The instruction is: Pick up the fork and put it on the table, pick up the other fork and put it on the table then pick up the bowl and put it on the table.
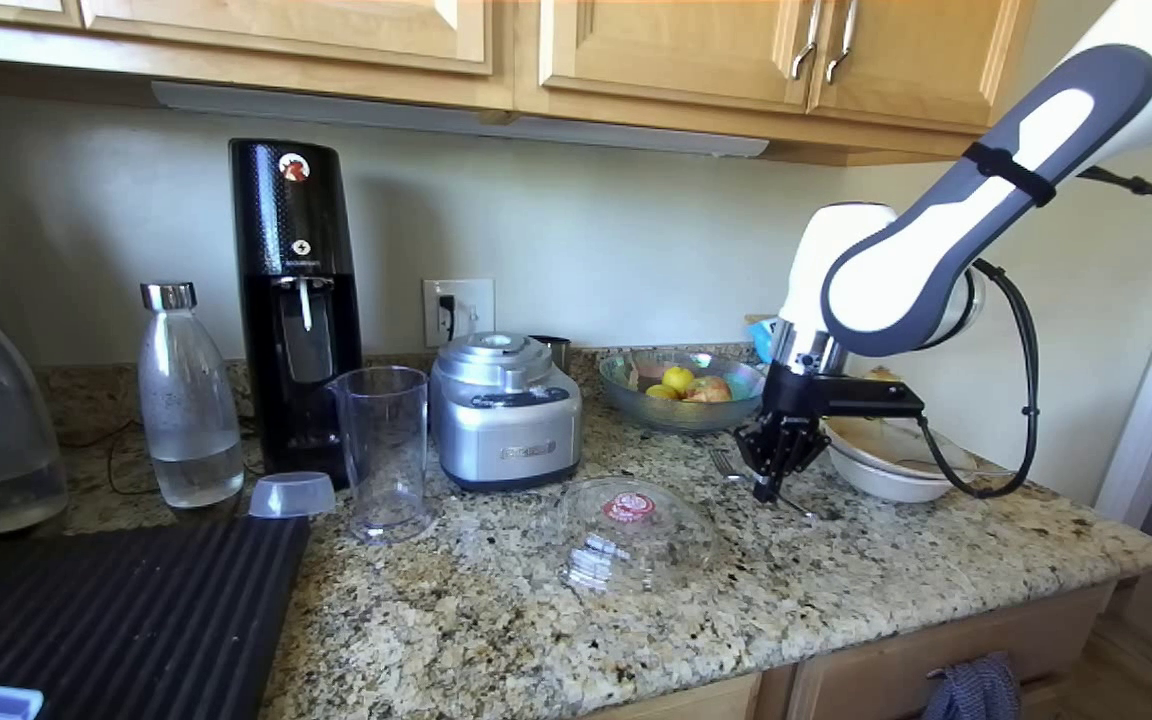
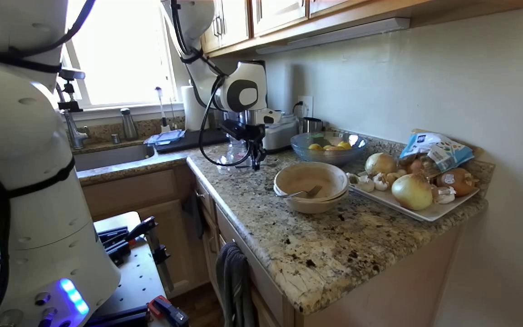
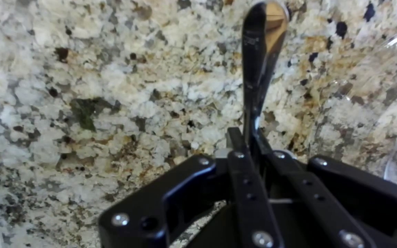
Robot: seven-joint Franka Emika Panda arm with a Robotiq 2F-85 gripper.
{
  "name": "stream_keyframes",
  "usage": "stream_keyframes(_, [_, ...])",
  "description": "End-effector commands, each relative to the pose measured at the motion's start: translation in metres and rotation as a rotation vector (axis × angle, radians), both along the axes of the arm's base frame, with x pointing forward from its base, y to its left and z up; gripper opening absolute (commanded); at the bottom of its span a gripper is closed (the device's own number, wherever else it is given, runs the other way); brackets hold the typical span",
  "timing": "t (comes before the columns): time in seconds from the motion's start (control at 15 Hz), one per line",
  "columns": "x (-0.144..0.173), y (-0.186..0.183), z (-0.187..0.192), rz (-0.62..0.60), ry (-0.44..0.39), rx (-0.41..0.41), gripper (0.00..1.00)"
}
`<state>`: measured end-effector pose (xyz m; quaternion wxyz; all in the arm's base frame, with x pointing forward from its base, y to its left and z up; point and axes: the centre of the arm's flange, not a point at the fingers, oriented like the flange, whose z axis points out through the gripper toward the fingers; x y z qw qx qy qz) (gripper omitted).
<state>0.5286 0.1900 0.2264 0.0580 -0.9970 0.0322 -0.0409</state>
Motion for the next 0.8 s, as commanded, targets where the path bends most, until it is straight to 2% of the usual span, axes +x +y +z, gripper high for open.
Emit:
stream_keyframes(0.0, [0.0,0.0,0.0,0.0,0.0,0.0,0.04])
stream_keyframes(0.53, [0.004,0.007,-0.038,0.006,-0.046,0.007,0.04])
stream_keyframes(0.73, [0.003,0.009,-0.037,0.009,-0.064,0.013,0.04])
